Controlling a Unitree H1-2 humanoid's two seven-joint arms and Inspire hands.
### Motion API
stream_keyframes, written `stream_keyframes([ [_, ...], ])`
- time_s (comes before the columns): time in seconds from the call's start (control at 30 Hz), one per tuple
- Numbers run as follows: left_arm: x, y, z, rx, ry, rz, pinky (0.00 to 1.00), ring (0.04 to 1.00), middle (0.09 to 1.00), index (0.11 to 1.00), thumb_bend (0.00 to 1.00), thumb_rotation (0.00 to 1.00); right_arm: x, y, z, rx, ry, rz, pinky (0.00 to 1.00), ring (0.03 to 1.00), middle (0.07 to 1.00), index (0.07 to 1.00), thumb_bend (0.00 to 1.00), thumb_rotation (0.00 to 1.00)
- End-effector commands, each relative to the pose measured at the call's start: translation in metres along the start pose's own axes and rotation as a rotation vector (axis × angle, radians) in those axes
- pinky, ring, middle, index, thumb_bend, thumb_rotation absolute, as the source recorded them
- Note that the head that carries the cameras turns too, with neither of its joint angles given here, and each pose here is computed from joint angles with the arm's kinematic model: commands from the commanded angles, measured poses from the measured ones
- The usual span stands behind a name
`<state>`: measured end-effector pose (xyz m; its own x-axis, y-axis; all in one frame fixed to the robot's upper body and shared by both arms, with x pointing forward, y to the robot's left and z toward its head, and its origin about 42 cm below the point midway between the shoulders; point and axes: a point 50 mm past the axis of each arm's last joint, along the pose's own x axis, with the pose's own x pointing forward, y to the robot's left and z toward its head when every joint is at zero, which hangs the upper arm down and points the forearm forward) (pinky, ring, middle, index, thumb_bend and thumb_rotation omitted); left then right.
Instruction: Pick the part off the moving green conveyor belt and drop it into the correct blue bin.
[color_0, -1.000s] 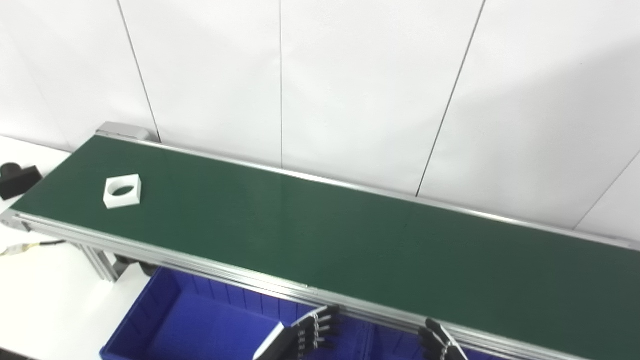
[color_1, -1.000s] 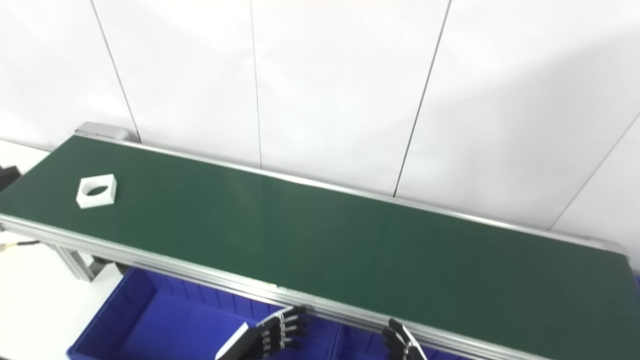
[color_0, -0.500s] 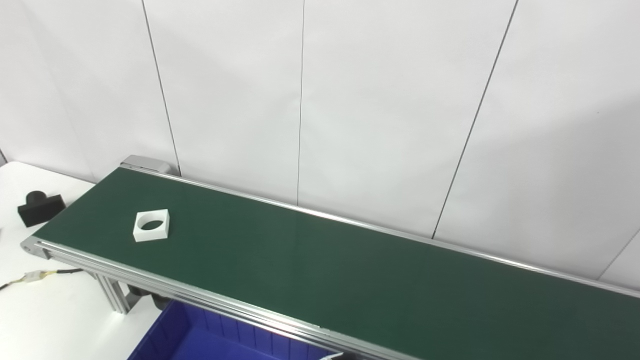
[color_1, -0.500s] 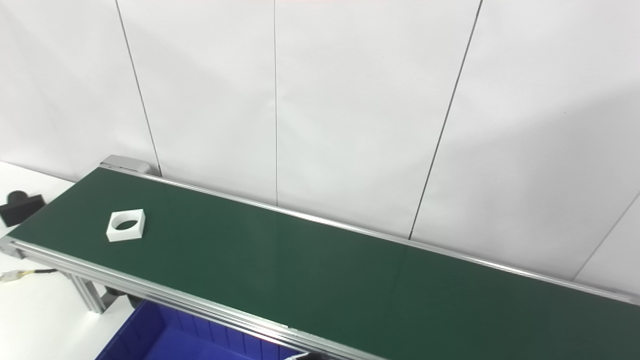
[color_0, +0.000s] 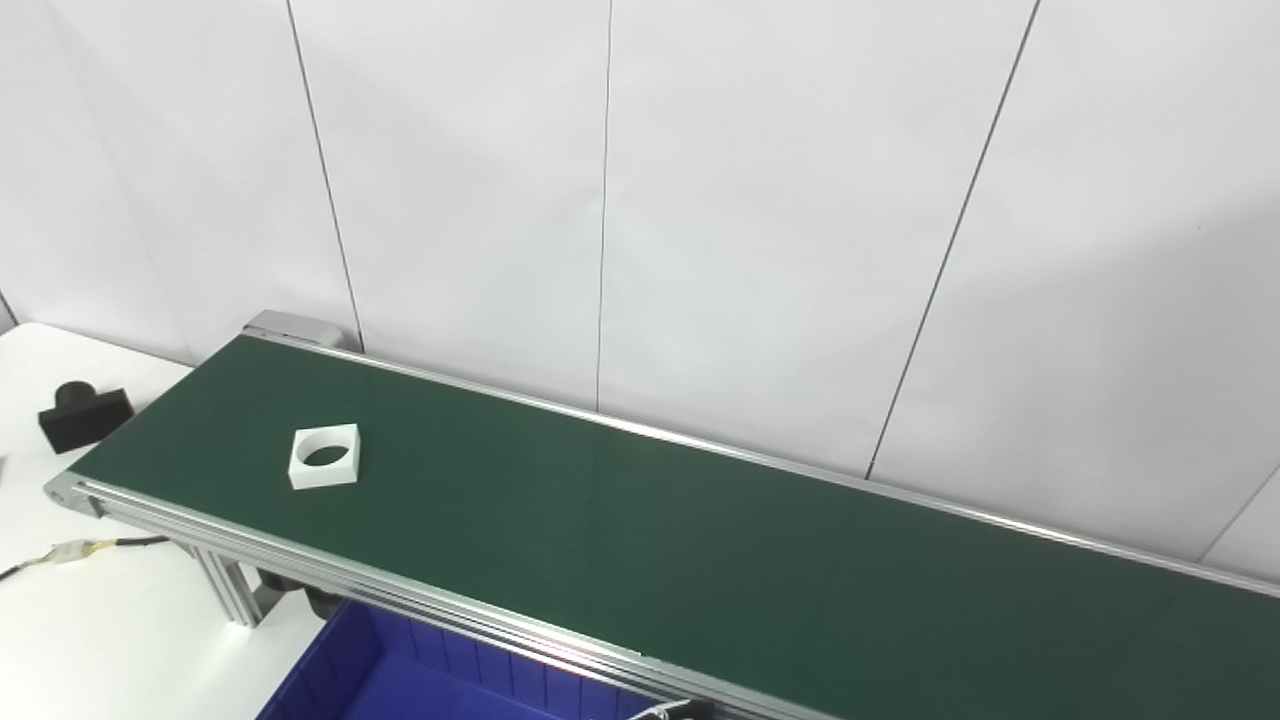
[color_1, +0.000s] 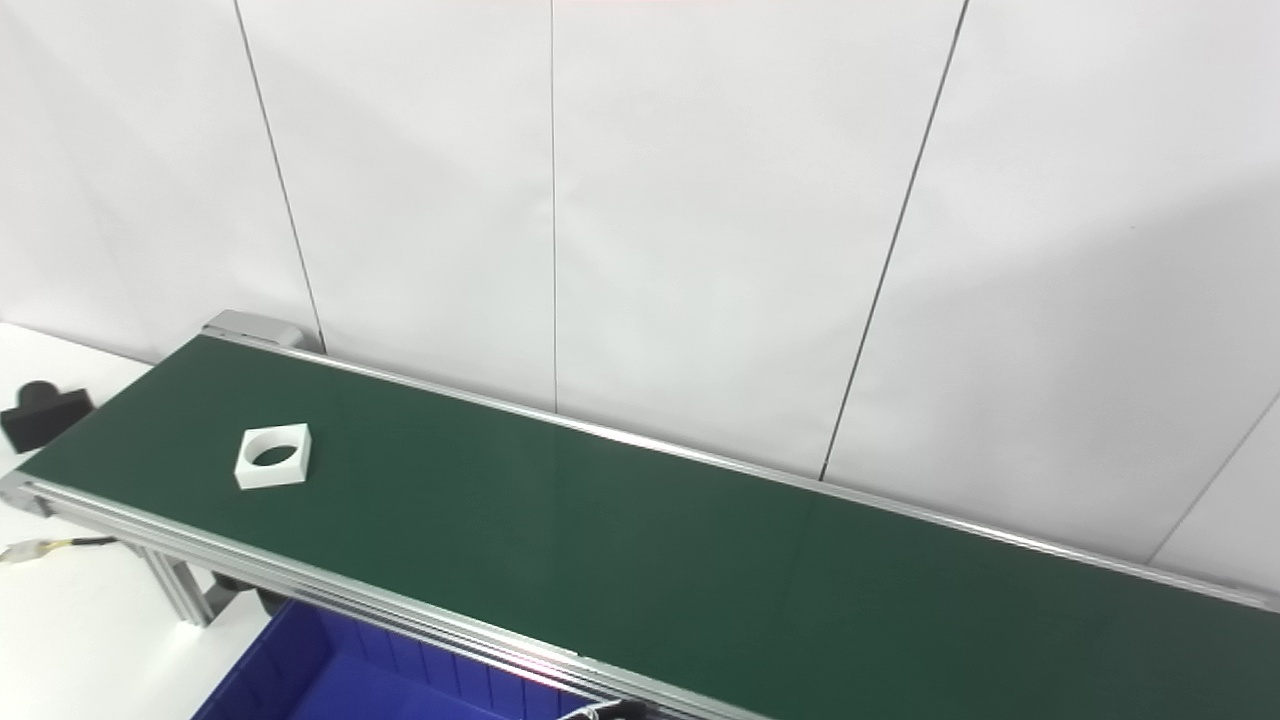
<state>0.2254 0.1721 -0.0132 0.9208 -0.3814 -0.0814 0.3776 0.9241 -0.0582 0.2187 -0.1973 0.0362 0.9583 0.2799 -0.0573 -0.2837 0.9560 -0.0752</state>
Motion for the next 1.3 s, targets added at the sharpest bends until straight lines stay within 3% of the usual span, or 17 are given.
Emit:
stream_keyframes([
  [0.0, 0.007, 0.007, 0.02, 0.055, -0.096, -0.011, 0.68, 0.755, 0.793, 0.824, 1.0, 0.35, 0.008, 0.0, 0.012, -0.01, -0.093, 0.0, 0.86, 0.875, 0.87, 0.909, 0.75, 0.25],
  [0.17, 0.005, 0.012, 0.029, 0.1, -0.119, -0.016, 0.65, 0.708, 0.748, 0.773, 1.0, 0.38, 0.009, 0.001, 0.013, -0.01, -0.091, -0.001, 0.86, 0.873, 0.867, 0.902, 0.75, 0.23],
  [0.27, 0.002, 0.021, 0.047, 0.134, -0.171, -0.006, 0.63, 0.678, 0.717, 0.718, 1.0, 0.36, 0.009, 0.0, 0.011, 0.0, -0.095, -0.002, 0.87, 0.877, 0.87, 0.908, 0.75, 0.24],
  [0.37, 0.0, 0.024, 0.054, 0.155, -0.183, -0.002, 0.63, 0.672, 0.712, 0.71, 1.0, 0.36, 0.009, 0.0, 0.011, 0.004, -0.096, -0.002, 0.87, 0.878, 0.87, 0.908, 0.75, 0.23],
  [0.5, -0.003, 0.036, 0.08, 0.217, -0.235, -0.001, 0.62, 0.665, 0.698, 0.692, 0.96, 0.35, 0.01, -0.001, 0.01, 0.007, -0.092, -0.005, 0.87, 0.873, 0.869, 0.908, 0.73, 0.23],
  [0.97, 0.004, 0.063, 0.135, 0.319, -0.321, -0.005, 0.62, 0.674, 0.693, 0.68, 0.97, 0.35, 0.013, -0.001, 0.01, -0.001, -0.096, -0.003, 0.84, 0.861, 0.862, 0.902, 0.75, 0.26],
  [1.23, 0.016, 0.076, 0.158, 0.36, -0.355, 0.021, 0.62, 0.689, 0.71, 0.7, 0.92, 0.35, 0.013, -0.001, 0.01, 0.001, -0.096, -0.001, 0.85, 0.862, 0.861, 0.9, 0.75, 0.24],
  [1.27, 0.018, 0.078, 0.162, 0.368, -0.357, 0.026, 0.66, 0.713, 0.718, 0.706, 0.91, 0.36, 0.014, -0.002, 0.01, -0.002, -0.094, -0.002, 0.84, 0.86, 0.861, 0.898, 0.75, 0.25],
])
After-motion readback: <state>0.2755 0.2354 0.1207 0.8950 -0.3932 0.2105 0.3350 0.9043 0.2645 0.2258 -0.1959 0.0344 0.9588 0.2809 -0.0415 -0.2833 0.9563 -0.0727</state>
